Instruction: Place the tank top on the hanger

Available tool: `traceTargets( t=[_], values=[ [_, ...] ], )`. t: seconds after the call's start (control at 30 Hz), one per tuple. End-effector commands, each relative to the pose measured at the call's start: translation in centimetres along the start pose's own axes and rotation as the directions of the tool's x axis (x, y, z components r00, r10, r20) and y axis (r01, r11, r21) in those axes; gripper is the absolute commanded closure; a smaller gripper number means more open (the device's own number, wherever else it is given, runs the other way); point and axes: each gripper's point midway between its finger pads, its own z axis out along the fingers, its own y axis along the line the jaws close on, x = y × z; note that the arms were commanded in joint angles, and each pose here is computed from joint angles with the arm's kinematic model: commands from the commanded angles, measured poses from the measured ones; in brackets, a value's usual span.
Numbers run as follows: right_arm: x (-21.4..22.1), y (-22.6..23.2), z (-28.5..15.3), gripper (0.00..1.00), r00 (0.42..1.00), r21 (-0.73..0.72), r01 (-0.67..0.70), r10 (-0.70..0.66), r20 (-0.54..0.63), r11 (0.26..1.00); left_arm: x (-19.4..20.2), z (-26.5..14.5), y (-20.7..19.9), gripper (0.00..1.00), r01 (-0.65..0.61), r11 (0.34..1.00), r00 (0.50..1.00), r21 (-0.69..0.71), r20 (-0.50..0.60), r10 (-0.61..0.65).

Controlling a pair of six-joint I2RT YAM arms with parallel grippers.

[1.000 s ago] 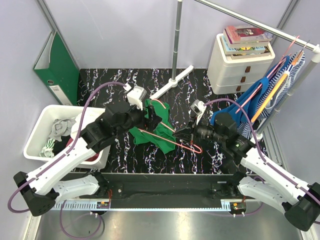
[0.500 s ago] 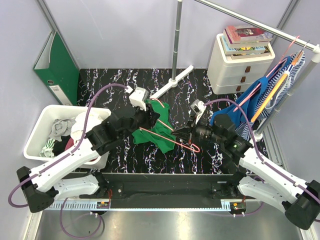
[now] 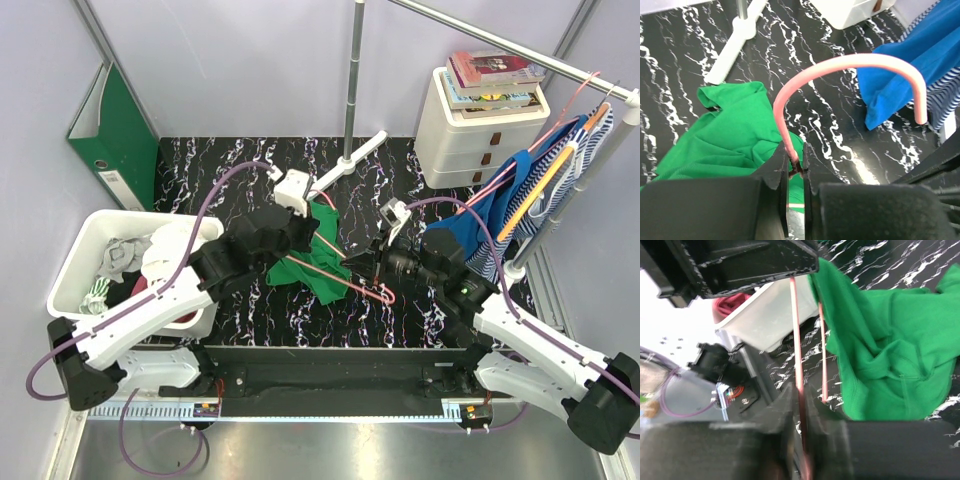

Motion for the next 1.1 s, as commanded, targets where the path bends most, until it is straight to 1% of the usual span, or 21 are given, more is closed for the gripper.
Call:
traceTargets(
  t=[0.0, 0.07, 0.17, 0.2, 0.33, 0.43, 0.57, 0.6, 0.67, 0.7, 0.73, 0.77, 0.8, 0.83, 0.87, 0.9, 0.93, 0.97, 1.0, 1.03, 1.07],
  values=[
    [-2.2, -0.2, 0.3, 0.67, 0.997, 0.045, 0.022, -0.025, 0.07, 0.999, -2.2, 0.0, 1.6, 1.0, -0.109, 0.988, 0.994, -0.111, 0.02, 0.111],
    [-2.2, -0.9, 0.0, 0.42, 0.998, 0.091, 0.026, -0.032, 0.059, 0.996, -2.1, 0.1, 2.0, 1.0, -0.144, 0.981, 0.989, -0.132, 0.002, 0.145],
    [-2.4, -1.6, -1.0, 0.3, 0.997, 0.153, 0.033, -0.043, 0.064, 0.988, -1.7, 0.6, 2.3, 1.0, -0.208, 0.967, 0.978, -0.151, -0.053, 0.202],
    [-3.1, -1.7, -1.7, 0.26, 0.994, 0.181, 0.034, -0.052, 0.094, 0.983, -1.4, 0.9, 2.7, 1.0, -0.227, 0.958, 0.973, -0.175, -0.072, 0.218],
    [-2.9, -2.3, -3.7, 0.23, 0.991, 0.243, 0.02, -0.052, 0.124, 0.97, -0.9, 1.5, 3.6, 1.0, -0.257, 0.945, 0.966, -0.203, -0.09, 0.243],
    [-1.9, -2.3, -4.3, 0.23, 0.994, 0.245, 0.027, -0.052, 0.094, 0.969, -0.5, 2.3, 4.5, 1.0, -0.209, 0.959, 0.977, -0.192, -0.086, 0.195],
    [-0.3, -2.2, -3.1, 0.27, 0.999, 0.217, 0.036, -0.044, 0.03, 0.975, 0.3, 3.6, 5.5, 1.0, -0.166, 0.972, 0.984, -0.169, -0.101, 0.15],
    [0.6, -1.7, -2.3, 0.27, 0.999, 0.203, 0.052, -0.053, -0.002, 0.978, 0.5, 3.8, 5.9, 1.0, -0.154, 0.973, 0.985, -0.175, -0.103, 0.137],
    [0.8, -0.5, -1.3, 0.28, 0.996, 0.181, 0.086, -0.086, -0.008, 0.98, 0.9, 4.1, 6.1, 1.0, -0.142, 0.976, 0.986, -0.165, -0.11, 0.124],
    [0.5, -0.3, -0.7, 0.28, 0.993, 0.207, 0.12, -0.122, -0.004, 0.971, 1.1, 4.3, 6.5, 1.0, -0.126, 0.977, 0.988, -0.174, -0.114, 0.107],
    [1.3, 1.8, -0.1, 0.28, 0.989, 0.167, 0.151, -0.15, -0.018, 0.974, 1.3, 4.4, 6.7, 1.0, -0.12, 0.977, 0.988, -0.176, -0.119, 0.099],
    [1.5, 2.9, 0.4, 0.28, 0.985, 0.157, 0.173, -0.172, -0.023, 0.972, 1.5, 4.6, 6.9, 1.0, -0.113, 0.978, 0.988, -0.175, -0.125, 0.092],
    [1.3, 3.1, 1.1, 0.28, 0.98, 0.185, 0.199, -0.199, -0.021, 0.962, 1.5, 4.7, 7.4, 1.0, -0.104, 0.977, 0.989, -0.184, -0.127, 0.081],
    [1.6, 5.6, 1.8, 0.28, 0.977, 0.123, 0.211, -0.212, -0.007, 0.97, 1.6, 4.8, 7.5, 1.0, -0.099, 0.978, 0.989, -0.183, -0.13, 0.076],
    [1.9, 6.5, 2.4, 0.28, 0.977, 0.099, 0.215, -0.215, -0.009, 0.972, 1.7, 5.0, 7.5, 1.0, -0.096, 0.979, 0.988, -0.179, -0.136, 0.072],
    [3.2, 6.8, 3.7, 0.28, 0.978, 0.09, 0.208, -0.205, -0.039, 0.974, 1.7, 5.0, 7.8, 1.0, -0.084, 0.979, 0.989, -0.186, -0.135, 0.06],
    [3.3, 7.6, 4.6, 0.28, 0.982, 0.067, 0.191, -0.19, -0.02, 0.979, 1.7, 5.0, 7.8, 1.0, -0.08, 0.98, 0.989, -0.182, -0.137, 0.055],
    [5.4, 7.6, 6.0, 0.28, 0.984, 0.066, 0.17, -0.166, -0.064, 0.983, 1.5, 4.9, 8.0, 1.0, -0.073, 0.98, 0.99, -0.185, -0.132, 0.049],
    [6.3, 7.5, 6.8, 0.28, 0.986, 0.069, 0.157, -0.152, -0.074, 0.985, 1.6, 4.9, 8.0, 1.0, -0.071, 0.98, 0.99, -0.185, -0.132, 0.046],
    [6.5, 7.7, 7.8, 0.29, 0.99, 0.075, 0.133, -0.129, -0.051, 0.988, 1.5, 4.8, 8.1, 1.0, -0.069, 0.98, 0.99, -0.188, -0.13, 0.045],
    [8.3, 6.6, 9.0, 0.3, 0.993, 0.122, 0.099, -0.09, -0.075, 0.988, 1.4, 4.7, 8.2, 1.0, -0.065, 0.98, 0.991, -0.187, -0.126, 0.041]
  ],
)
